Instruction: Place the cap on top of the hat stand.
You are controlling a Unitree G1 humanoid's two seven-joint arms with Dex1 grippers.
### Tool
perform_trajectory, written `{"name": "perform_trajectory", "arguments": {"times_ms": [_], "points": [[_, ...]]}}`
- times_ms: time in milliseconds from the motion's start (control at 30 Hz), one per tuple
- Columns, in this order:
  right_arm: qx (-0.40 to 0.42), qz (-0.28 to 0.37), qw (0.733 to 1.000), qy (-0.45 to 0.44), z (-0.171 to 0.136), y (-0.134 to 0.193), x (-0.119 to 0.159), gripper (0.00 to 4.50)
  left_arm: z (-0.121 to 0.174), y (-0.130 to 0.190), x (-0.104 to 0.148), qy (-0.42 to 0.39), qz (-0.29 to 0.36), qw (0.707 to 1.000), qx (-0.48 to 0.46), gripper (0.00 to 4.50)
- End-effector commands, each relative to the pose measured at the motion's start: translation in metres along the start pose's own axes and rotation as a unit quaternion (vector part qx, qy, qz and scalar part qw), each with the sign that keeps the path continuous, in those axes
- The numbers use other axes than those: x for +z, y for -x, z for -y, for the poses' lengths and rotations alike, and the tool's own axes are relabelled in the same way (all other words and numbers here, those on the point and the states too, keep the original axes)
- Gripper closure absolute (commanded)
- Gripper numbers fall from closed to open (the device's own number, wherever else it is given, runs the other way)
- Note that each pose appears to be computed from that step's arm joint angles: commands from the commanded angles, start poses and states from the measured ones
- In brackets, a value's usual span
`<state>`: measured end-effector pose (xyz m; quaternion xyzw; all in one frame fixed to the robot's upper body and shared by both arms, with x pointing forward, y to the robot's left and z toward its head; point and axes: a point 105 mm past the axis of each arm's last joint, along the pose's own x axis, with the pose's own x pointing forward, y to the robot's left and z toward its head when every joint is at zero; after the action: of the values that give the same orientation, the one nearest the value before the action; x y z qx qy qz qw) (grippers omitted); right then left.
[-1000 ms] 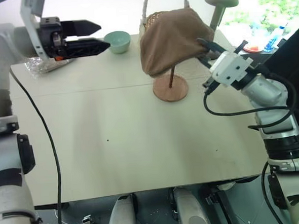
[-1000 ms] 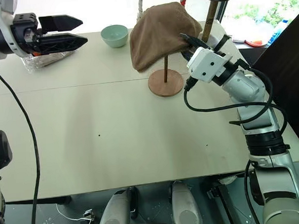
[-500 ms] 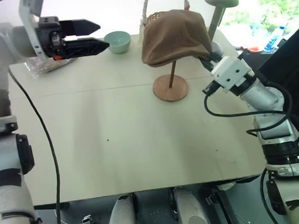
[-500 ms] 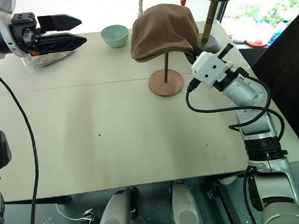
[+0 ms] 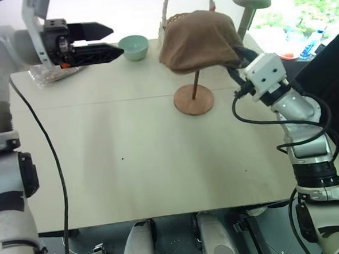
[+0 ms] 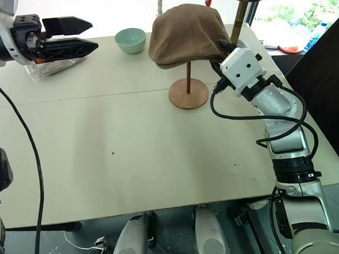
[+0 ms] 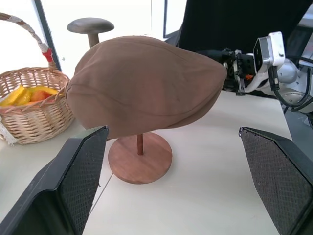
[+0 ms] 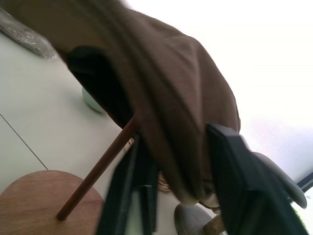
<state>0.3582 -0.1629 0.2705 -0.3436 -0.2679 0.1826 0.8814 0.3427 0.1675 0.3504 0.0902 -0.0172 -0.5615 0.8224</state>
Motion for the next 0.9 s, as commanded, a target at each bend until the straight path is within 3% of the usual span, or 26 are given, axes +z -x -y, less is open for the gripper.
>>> {"name": "perform_trajectory", "arguments": {"times_ms": [33, 267, 500, 633, 700, 733, 900], "points": [[0.004, 0.044, 0.997, 0.057, 0.004, 0.002, 0.026, 0.87, 0.002, 0.007, 0.015, -0.027, 0.018, 0.999, 0.007, 0.00], [0.045, 0.027, 0.996, 0.076, 0.009, 0.034, 0.030, 0.87, 0.002, 0.009, 0.009, -0.019, 0.018, 1.000, 0.006, 0.00], [0.187, -0.032, 0.982, -0.004, 0.008, 0.074, 0.039, 0.87, 0.001, 0.011, 0.005, -0.017, 0.018, 1.000, 0.008, 0.00], [0.215, -0.102, 0.962, -0.135, 0.067, 0.083, 0.031, 0.87, 0.000, 0.015, 0.004, -0.022, 0.015, 1.000, 0.010, 0.00], [0.227, -0.123, 0.946, -0.194, 0.088, 0.087, 0.027, 0.31, 0.000, 0.018, 0.004, -0.023, 0.013, 1.000, 0.012, 0.00], [0.241, -0.134, 0.935, -0.221, 0.093, 0.088, 0.026, 0.04, 0.000, 0.020, 0.004, -0.025, 0.013, 1.000, 0.014, 0.00], [0.295, -0.150, 0.900, -0.284, 0.111, 0.085, 0.027, 0.04, 0.004, 0.031, 0.006, -0.038, 0.007, 0.999, 0.022, 0.00]]}}
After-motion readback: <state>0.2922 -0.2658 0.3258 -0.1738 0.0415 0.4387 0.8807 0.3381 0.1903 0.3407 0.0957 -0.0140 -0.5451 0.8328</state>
